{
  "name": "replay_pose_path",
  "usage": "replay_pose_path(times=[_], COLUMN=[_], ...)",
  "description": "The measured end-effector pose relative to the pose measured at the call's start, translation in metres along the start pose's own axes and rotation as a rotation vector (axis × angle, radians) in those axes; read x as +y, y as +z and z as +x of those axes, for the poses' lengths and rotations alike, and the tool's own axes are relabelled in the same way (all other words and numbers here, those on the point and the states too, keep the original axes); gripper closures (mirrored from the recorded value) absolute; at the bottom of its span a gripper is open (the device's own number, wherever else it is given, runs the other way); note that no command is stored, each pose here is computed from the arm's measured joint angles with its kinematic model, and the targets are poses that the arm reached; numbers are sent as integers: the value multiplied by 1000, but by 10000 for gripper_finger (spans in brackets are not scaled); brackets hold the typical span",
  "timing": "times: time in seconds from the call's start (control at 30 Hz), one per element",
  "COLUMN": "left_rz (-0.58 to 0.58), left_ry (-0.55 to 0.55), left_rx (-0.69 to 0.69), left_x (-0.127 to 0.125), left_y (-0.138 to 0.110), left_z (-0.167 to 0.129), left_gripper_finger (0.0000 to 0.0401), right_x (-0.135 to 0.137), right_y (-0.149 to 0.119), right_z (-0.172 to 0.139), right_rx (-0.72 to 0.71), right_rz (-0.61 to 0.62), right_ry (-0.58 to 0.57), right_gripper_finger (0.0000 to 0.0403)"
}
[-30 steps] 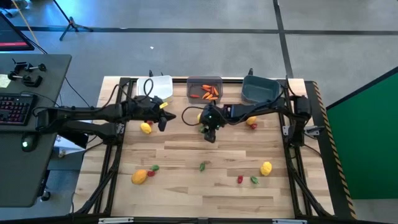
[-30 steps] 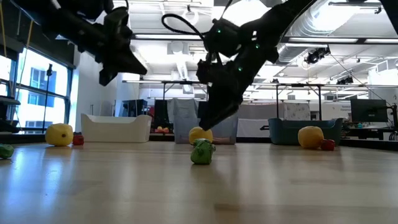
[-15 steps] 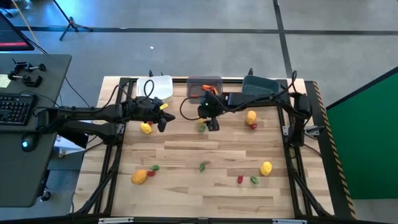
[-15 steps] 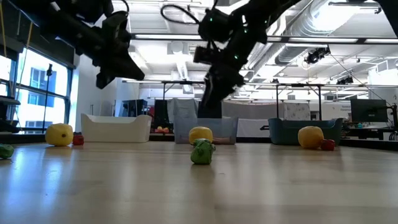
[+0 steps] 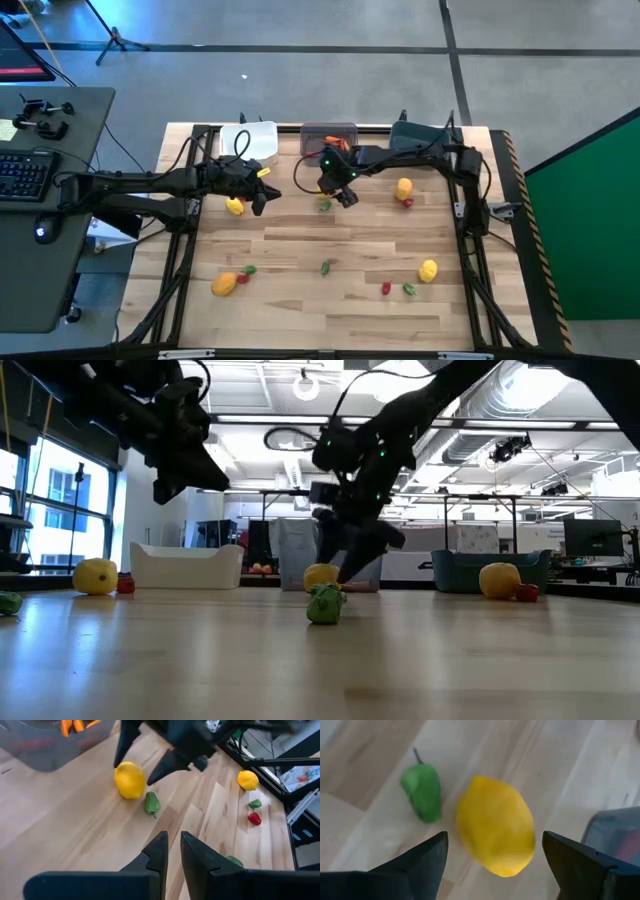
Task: Sort produce into baskets
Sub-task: Put the top middle yellow lemon into the white bin
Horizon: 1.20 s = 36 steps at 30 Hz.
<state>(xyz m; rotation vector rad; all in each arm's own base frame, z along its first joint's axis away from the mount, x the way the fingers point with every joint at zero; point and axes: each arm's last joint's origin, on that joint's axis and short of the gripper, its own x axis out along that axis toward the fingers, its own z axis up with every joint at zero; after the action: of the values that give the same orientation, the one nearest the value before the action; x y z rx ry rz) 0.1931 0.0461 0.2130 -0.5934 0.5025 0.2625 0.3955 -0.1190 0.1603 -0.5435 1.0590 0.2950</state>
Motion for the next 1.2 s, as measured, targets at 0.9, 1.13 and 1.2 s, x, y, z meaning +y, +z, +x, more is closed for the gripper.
replay_pose_path(times=[0.9, 1.13, 1.2], left_rz=[-57, -71, -70], left_ry=[8, -17, -22], left_rx=[-265, -259, -256], left_x=[8, 12, 11], left_y=[24, 27, 26], left_z=[-37, -39, -39], left_gripper_finger=[379, 326, 302], right_x=[-20, -35, -35], right_y=[19, 51, 56], right_z=[-21, -39, -42], right_rx=[-356, -717, -760], right_rz=[785, 897, 900], right_ry=[107, 91, 91], right_gripper_finger=[287, 287, 287])
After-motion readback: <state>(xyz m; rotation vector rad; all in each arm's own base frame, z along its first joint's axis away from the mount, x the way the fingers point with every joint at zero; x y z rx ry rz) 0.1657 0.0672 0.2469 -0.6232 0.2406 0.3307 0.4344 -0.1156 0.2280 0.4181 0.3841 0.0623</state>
